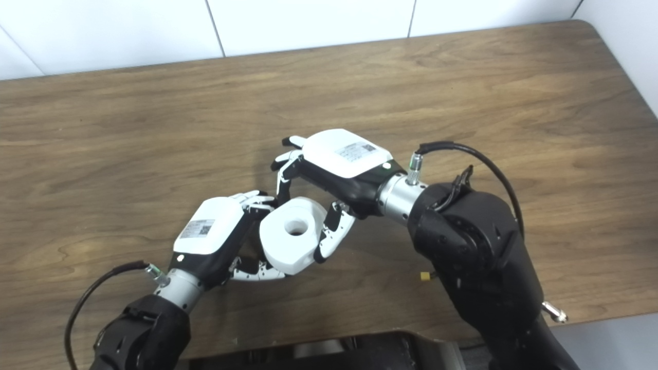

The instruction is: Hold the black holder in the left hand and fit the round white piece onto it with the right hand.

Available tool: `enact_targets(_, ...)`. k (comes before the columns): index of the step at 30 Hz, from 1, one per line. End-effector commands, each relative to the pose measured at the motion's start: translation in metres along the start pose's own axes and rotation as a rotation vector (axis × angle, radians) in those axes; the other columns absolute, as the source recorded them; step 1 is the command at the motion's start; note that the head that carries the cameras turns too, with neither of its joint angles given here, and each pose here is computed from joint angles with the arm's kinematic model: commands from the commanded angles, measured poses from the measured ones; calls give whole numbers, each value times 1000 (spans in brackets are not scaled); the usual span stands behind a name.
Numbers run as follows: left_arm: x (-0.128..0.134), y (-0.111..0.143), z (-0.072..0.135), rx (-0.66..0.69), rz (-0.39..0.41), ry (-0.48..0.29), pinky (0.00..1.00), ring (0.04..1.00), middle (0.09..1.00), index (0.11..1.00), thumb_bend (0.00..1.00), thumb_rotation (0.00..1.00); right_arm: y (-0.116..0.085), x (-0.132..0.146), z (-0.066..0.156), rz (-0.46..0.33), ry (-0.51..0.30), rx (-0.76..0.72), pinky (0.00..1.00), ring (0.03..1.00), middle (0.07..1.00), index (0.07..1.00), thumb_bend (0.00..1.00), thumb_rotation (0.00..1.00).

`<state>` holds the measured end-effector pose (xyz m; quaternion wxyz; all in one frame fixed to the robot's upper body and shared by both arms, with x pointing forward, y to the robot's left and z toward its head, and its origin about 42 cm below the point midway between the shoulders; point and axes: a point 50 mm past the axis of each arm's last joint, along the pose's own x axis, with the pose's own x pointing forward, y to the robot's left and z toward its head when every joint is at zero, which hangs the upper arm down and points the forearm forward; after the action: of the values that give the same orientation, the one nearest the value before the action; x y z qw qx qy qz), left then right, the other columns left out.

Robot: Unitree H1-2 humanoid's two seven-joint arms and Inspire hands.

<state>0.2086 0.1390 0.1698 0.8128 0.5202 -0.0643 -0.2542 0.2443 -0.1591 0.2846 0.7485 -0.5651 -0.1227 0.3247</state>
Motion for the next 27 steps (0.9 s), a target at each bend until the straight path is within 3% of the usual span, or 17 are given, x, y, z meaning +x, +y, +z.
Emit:
enact_targets(1, -2, 0, 4, -6, -18, -12, 871, 892, 817, 490, 509, 55, -7, -2, 8, -60, -42, -32, 904, 973, 858, 484, 524, 138)
enact_targets(27, -4, 1, 7, -7, -20, -17, 866, 890, 816, 490, 510, 55, -5, 5, 6, -85, -17, -25, 907, 978, 859, 484, 523, 140)
